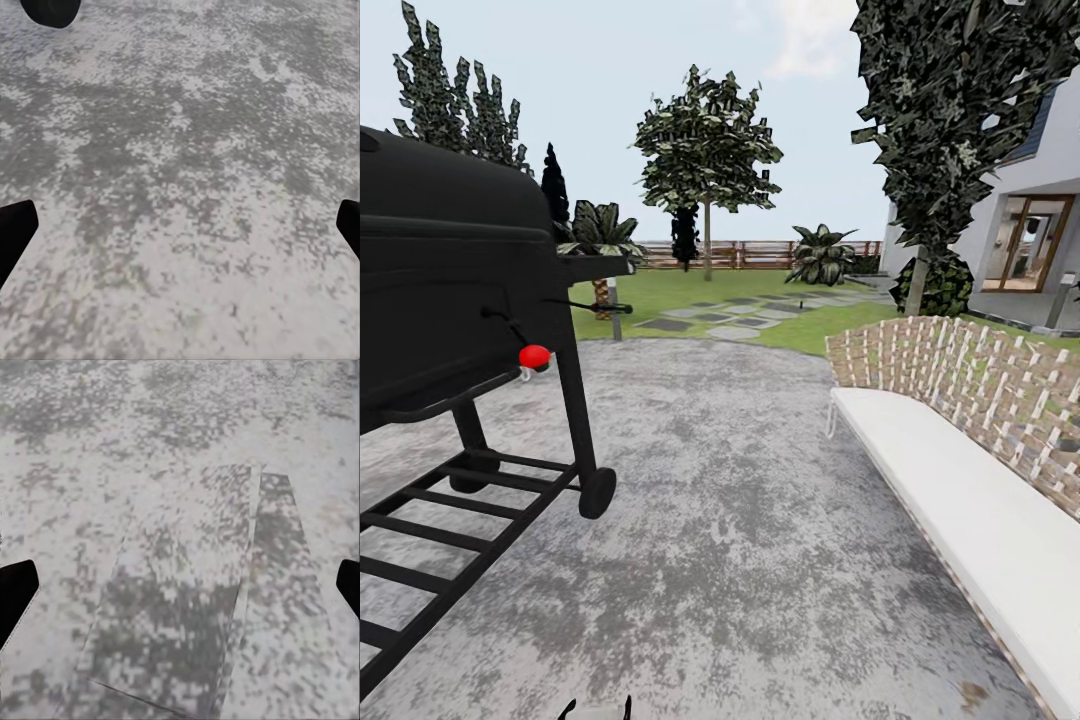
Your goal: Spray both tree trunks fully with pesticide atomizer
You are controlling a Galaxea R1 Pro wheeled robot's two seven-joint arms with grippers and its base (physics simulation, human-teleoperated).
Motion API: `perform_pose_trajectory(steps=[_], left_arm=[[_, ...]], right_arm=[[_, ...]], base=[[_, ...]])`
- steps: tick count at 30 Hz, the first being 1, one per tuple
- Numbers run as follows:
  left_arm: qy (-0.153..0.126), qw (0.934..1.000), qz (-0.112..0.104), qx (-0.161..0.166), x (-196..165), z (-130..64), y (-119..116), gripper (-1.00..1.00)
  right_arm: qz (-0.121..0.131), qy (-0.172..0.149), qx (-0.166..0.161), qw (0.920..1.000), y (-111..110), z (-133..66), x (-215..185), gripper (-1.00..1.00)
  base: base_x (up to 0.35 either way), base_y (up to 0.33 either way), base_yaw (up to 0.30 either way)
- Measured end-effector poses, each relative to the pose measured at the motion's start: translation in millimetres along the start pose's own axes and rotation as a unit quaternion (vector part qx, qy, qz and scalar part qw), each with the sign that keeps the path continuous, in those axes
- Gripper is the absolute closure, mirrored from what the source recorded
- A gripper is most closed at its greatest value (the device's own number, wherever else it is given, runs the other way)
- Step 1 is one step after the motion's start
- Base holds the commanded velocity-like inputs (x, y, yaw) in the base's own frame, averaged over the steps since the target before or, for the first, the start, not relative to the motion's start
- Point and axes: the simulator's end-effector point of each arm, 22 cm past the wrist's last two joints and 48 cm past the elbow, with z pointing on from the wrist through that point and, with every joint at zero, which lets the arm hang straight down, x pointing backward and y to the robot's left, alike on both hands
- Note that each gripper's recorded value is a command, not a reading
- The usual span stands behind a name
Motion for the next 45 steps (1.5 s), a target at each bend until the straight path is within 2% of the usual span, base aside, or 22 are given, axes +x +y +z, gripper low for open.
perform_pose_trajectory(steps=[6,21,45], left_arm=[[0.000,1.0000,0.000,0.000,0.2,-0.2,0.0,-1.00],[0.000,1.0000,0.000,0.000,-0.1,-0.2,0.0,-1.00],[-0.002,1.0000,0.002,-0.001,-1.3,0.0,3.3,-1.00]], right_arm=[[0.000,-0.015,-0.001,0.9999,1.1,1.6,-14.1,-1.00],[0.001,-0.014,0.001,0.9999,-2.2,1.5,-12.9,-1.00],[0.001,-0.013,0.002,0.9999,-0.4,1.2,-12.6,-1.00]], base=[[0.000,0.000,0.000],[0.016,0.000,0.000],[0.310,0.000,0.000]])
